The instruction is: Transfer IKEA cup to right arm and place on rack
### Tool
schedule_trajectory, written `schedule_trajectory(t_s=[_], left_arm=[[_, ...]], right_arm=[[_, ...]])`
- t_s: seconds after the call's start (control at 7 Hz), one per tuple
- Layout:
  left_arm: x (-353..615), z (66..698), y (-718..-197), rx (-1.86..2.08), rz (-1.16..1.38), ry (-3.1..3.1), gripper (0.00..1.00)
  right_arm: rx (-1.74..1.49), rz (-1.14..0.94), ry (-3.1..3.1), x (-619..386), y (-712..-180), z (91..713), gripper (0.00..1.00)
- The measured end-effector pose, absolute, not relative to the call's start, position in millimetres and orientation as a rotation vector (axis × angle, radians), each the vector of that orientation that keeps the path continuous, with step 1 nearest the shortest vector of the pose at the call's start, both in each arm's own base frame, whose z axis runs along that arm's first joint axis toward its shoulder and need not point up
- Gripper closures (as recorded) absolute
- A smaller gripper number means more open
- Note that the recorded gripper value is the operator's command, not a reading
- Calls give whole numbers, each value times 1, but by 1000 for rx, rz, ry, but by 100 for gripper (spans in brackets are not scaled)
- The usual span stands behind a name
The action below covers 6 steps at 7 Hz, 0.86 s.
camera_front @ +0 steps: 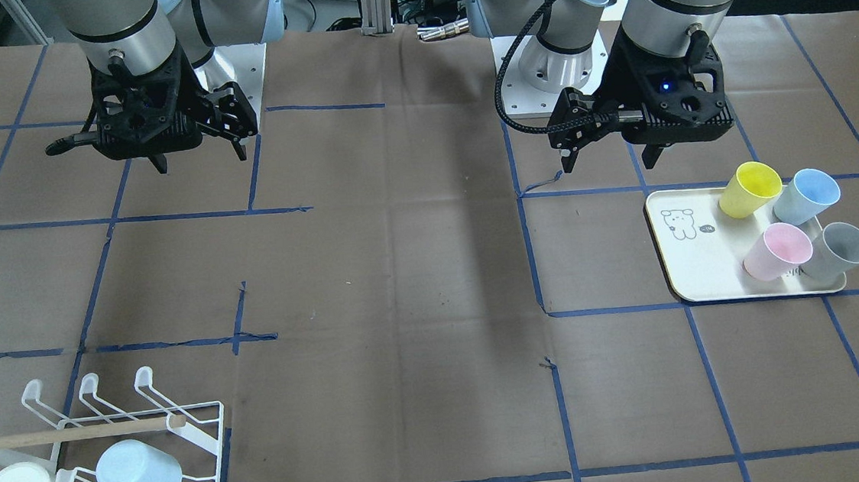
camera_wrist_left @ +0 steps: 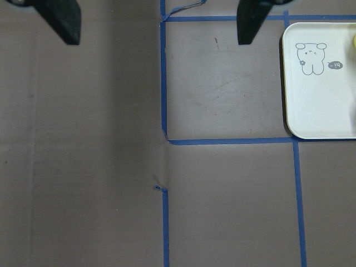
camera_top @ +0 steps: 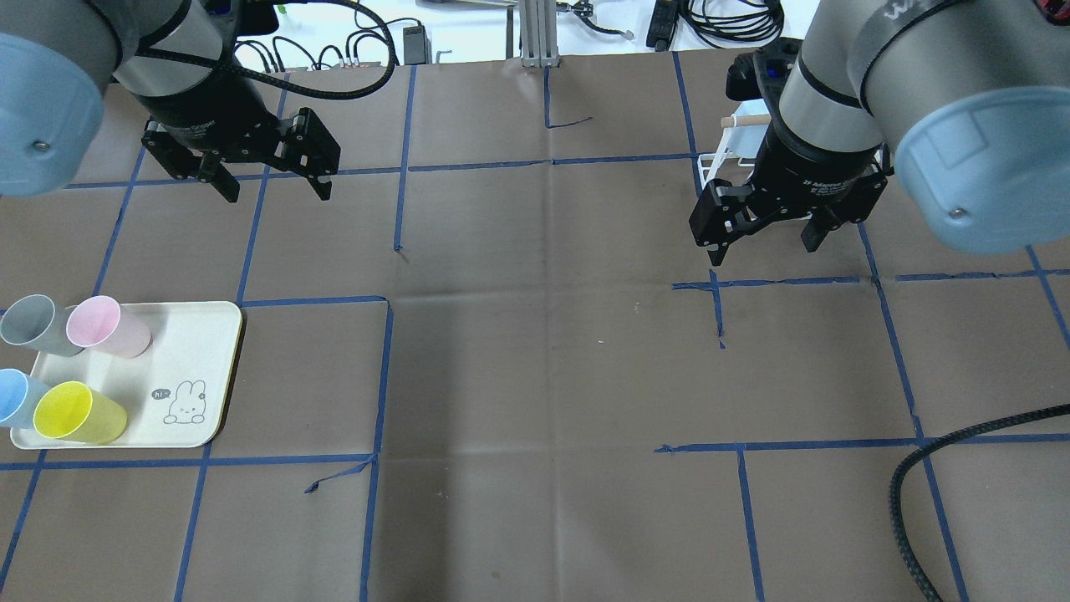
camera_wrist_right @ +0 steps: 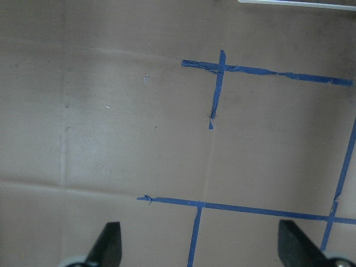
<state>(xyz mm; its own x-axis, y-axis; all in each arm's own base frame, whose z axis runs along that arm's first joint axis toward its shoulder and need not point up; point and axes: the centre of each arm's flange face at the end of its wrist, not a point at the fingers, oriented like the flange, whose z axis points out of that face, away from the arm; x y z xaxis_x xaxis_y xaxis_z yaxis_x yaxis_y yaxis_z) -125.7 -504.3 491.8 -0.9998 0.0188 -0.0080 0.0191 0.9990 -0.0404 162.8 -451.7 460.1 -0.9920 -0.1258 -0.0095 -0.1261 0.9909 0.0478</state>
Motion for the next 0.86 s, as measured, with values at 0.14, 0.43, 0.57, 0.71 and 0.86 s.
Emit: schedule_trajectory(t_s=[0.14,0.43,0.57,0.71,0.86], left_arm=[[-126,492,-504,30,-63,3133,0],[-126,492,-504,30,-64,3133,0],[-126,492,-504,30,-64,3133,0],[-126,492,-504,30,-65,3133,0],[-126,492,-504,30,-65,3133,0]], right_arm=[[-199,75,3132,162,-452,460,0],[-198,68,3138,162,-453,462,0],[-197,65,3138,161,-453,462,0],[-197,64,3136,161,-453,462,0],[-197,62,3135,162,-454,463,0]])
